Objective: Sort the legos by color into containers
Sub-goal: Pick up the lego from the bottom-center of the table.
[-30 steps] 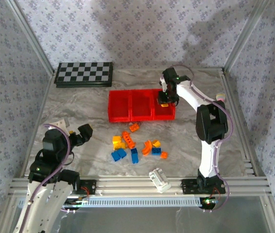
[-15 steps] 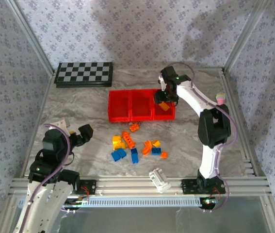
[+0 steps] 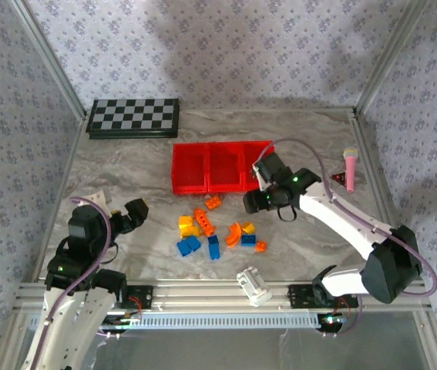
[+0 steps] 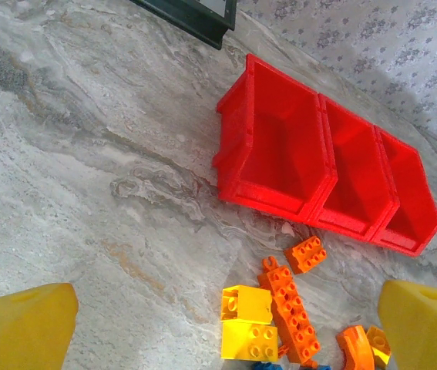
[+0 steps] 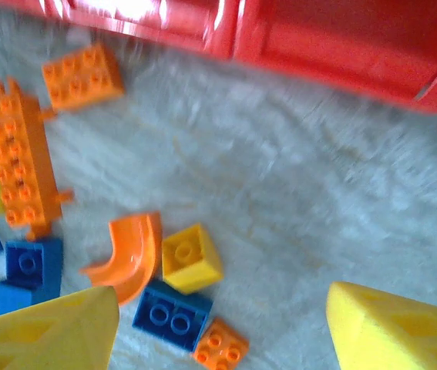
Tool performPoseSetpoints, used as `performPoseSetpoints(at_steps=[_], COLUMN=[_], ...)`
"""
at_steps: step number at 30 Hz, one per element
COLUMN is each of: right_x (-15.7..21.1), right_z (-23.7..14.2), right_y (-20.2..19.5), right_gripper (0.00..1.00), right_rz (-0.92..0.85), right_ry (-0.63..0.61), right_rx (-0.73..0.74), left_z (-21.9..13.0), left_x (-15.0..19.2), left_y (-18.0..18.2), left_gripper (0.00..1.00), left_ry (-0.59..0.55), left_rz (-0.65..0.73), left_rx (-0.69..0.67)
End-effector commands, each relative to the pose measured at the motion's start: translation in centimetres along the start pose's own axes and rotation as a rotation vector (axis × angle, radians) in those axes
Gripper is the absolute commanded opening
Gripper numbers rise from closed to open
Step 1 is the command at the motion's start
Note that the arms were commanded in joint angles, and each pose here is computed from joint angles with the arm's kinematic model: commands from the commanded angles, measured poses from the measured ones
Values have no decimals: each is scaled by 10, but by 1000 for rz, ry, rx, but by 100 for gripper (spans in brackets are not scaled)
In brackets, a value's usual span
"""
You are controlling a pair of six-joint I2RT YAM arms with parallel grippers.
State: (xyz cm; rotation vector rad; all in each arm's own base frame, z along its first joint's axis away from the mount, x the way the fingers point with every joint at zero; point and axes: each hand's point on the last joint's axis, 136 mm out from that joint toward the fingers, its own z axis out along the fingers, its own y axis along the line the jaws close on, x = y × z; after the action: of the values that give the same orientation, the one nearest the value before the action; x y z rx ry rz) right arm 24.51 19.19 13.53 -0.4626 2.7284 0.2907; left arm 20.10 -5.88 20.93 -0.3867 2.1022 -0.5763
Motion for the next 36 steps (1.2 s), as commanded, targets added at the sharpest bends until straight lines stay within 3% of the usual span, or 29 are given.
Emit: performPoseSetpoints(at_steps=[1, 11, 36], right_x=[27, 58, 49], right_z=[8, 49, 90], right_y=[6, 7, 11], right_gripper=[75, 77, 66], right_rz=[-37, -162, -236], right_ry=[66, 204, 303], right_rx=[32, 68, 113], left_z=[-4, -6, -4], left_x=[2, 4, 2], left_y=[-5, -4, 0], left_gripper=[100, 100, 100], left_ry=[15, 22, 5], left_rz=[-4, -13, -20], left_rx=[20, 15, -2])
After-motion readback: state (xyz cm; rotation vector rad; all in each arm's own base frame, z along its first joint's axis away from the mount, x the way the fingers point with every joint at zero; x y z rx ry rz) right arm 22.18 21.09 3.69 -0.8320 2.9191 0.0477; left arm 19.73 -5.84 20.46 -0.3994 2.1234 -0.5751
